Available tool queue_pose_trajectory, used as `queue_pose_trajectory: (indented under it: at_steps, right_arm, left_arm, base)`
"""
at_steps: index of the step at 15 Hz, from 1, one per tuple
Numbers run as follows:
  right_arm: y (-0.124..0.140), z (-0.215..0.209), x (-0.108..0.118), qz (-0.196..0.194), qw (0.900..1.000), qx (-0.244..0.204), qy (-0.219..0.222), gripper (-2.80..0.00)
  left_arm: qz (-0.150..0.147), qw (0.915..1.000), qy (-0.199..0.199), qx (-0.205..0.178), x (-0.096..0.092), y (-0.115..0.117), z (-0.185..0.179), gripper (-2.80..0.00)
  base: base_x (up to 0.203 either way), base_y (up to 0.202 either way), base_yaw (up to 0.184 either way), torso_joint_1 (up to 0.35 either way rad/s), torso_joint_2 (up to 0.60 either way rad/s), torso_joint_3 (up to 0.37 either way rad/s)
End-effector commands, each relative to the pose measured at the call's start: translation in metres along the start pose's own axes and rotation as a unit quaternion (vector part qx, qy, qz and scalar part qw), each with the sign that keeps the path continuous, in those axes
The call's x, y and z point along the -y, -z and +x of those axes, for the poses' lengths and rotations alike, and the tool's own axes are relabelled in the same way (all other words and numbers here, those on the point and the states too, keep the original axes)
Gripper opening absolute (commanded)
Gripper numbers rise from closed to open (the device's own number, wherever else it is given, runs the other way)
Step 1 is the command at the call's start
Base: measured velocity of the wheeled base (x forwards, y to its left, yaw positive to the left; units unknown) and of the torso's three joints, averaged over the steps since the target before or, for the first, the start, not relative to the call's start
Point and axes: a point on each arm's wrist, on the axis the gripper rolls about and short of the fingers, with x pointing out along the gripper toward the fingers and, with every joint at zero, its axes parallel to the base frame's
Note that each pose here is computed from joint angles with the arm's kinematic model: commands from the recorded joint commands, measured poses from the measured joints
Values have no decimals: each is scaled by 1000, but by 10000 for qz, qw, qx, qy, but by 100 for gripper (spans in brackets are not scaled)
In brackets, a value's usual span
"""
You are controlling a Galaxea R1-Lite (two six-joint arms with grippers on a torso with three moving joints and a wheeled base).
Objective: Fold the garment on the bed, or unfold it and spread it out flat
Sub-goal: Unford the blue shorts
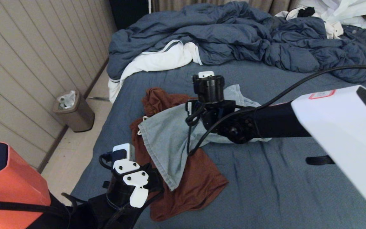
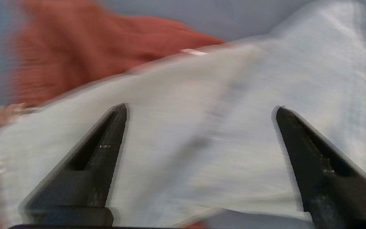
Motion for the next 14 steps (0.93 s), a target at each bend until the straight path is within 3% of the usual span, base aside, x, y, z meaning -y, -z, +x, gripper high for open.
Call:
queue_pose_trajectory:
  at_steps: [1,4,7,10,14]
  right_arm:
    - [-14,-6,50,189,9990,-20,392,-280]
    - [-17,5,95,742,9953,12,627,-280]
    - [-37,8,121,765,9936,217,799,-280]
    - [-36,22,143,683,9938,-272,834,-280]
    - [-43,46,176,1318,9834,-1009,738,-280]
  left_arm:
    - [-3,10000,-21,-19,-1,3,1,-280]
    - [51,9999,-46,-94,-2,7,3,-280]
    - [83,9999,-71,-130,-3,10,4,-280]
    - [113,9998,-81,-160,-4,12,5,-280]
    - [122,9996,11,-238,-4,13,4,-280]
  base:
    - [0,0,0,0,0,0]
    - [0,0,0,0,0,0]
    - [0,0,0,0,0,0]
    - [0,0,0,0,0,0]
    - [0,0,0,0,0,0]
